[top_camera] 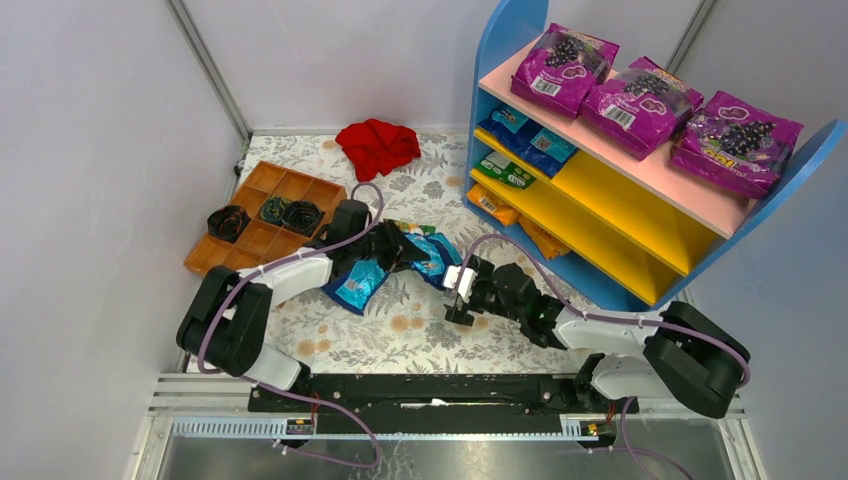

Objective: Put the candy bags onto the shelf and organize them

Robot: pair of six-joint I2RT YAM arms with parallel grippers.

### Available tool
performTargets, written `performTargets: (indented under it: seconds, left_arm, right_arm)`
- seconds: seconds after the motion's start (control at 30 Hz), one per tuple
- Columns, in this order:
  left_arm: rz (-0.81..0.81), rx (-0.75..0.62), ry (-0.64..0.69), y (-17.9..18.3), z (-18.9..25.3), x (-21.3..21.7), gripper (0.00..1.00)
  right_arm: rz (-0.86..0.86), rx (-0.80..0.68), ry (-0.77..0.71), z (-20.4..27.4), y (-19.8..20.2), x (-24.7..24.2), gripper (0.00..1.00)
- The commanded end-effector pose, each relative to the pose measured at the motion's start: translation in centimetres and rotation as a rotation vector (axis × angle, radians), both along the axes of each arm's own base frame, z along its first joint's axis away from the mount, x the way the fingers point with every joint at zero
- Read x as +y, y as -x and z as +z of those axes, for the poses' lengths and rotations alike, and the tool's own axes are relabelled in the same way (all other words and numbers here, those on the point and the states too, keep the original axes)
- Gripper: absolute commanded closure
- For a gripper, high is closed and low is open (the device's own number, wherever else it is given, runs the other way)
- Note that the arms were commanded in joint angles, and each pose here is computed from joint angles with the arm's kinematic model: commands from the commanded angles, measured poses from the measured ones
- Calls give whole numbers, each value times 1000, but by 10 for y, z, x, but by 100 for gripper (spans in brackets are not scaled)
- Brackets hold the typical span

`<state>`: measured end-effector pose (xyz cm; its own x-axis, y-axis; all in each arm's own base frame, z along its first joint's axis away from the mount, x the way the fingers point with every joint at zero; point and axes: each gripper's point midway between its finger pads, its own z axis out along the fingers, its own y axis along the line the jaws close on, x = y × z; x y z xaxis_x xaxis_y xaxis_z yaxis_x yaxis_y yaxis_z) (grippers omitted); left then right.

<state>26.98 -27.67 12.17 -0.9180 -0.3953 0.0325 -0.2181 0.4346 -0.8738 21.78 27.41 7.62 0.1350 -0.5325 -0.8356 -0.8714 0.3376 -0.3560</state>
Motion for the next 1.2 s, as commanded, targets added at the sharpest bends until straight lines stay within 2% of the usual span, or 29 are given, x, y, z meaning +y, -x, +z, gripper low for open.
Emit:
performTargets:
  seconds: [0.0, 0.17, 0.5, 0.73, 0.97, 1.07, 1.1, 1.13, 1.17]
  left_arm:
    - [-92, -104, 165, 12, 56, -8, 88]
    - [-90, -93, 200, 18, 62, -6, 88]
    - [-87, -89, 224, 20, 66, -3, 88]
    - [-84, -85, 233, 17, 66, -3, 86]
    - [-88, -104, 219, 16, 65, -2, 79]
    - [-87, -134, 185, 13, 65, 0, 67]
    - [-86, -153, 172, 11, 67, 2, 61]
    - [-85, -174, 160, 9, 70, 3, 52]
    - [-85, -200, 144, 6, 73, 6, 45]
  right_arm:
    - [36, -204, -145, 45, -21, 26, 0]
    - [-32, -257, -149, 42, -41, 29, 0]
    - [-173, -341, -310, 39, -61, 26, 2]
    - [-223, -376, -370, 51, -67, 26, 26]
    - [-163, -328, -342, 53, -60, 38, 50]
    - [-138, -277, -334, 56, -53, 39, 62]
    - [-133, -245, -313, 53, -51, 39, 72]
    - [-140, -216, -308, 57, -50, 39, 78]
    - [-154, -183, -294, 58, -50, 38, 79]
